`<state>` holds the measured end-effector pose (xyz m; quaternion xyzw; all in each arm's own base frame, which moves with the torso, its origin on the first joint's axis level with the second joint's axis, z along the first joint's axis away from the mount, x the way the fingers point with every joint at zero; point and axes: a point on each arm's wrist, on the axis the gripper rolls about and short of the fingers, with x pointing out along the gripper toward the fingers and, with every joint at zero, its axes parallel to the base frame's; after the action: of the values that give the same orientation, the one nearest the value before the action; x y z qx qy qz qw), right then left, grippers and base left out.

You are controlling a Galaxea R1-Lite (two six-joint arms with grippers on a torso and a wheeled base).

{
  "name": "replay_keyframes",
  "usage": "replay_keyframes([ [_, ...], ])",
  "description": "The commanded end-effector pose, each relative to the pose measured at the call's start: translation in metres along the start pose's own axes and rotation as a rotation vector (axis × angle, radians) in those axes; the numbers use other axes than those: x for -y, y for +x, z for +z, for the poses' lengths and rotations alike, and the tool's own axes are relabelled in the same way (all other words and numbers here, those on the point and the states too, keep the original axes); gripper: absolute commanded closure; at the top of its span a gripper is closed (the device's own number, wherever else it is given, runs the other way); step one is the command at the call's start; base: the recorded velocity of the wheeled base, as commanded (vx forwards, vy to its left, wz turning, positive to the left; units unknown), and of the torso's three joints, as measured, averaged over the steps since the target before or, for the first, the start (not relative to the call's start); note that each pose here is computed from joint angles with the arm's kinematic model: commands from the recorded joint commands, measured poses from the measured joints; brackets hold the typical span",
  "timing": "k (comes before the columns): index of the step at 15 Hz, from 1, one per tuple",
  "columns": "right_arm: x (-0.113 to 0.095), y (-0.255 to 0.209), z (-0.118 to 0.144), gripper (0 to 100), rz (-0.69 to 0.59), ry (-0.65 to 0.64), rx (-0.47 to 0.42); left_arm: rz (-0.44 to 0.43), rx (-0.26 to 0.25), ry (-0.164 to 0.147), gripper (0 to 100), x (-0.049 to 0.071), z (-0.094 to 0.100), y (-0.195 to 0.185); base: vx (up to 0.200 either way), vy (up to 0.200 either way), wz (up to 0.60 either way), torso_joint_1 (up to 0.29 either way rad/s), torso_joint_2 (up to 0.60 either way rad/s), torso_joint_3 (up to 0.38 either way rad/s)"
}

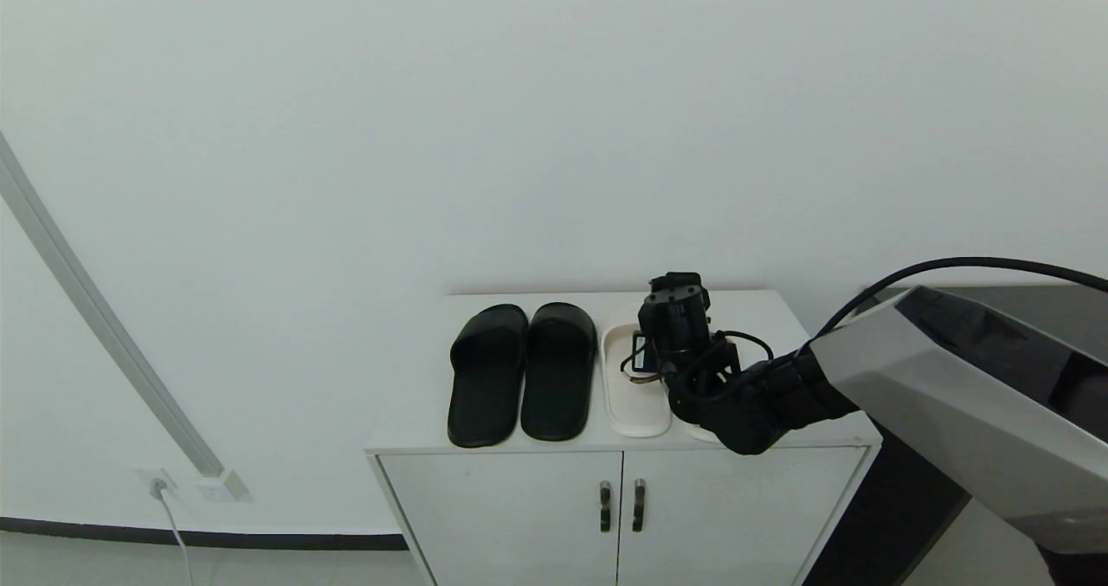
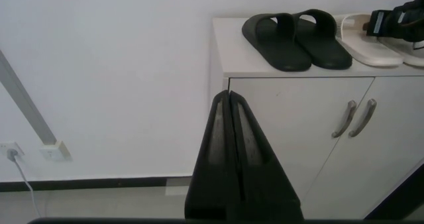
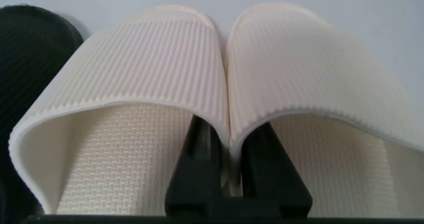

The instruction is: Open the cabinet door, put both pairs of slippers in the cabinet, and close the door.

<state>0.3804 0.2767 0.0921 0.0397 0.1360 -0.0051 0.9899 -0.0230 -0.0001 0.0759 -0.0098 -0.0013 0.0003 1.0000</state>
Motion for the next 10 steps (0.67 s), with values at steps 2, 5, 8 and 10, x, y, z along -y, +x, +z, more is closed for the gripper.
replay_keyframes([
  [2,0.011,-0.031,0.025,100,0.014,-0.009,0.023,0.001,-0.001,0.000,100,0.000,0.000,0.000,0.000,0.000,0.00,0.000,0.00,0.000],
  [5,0.028,-0.079,0.050,100,0.073,-0.029,0.049,0.001,-0.001,0.001,100,0.000,0.000,0.000,0.000,0.000,0.00,0.000,0.00,0.000],
  [8,0.056,-0.174,0.057,100,0.400,-0.118,0.008,0.001,-0.001,0.001,100,0.000,0.000,0.000,0.000,0.000,0.00,0.000,0.00,0.000],
  [10,0.076,-0.208,0.050,100,0.549,-0.148,-0.023,0.001,-0.001,0.001,100,0.000,0.000,0.000,0.000,0.000,0.00,0.000,0.00,0.000],
])
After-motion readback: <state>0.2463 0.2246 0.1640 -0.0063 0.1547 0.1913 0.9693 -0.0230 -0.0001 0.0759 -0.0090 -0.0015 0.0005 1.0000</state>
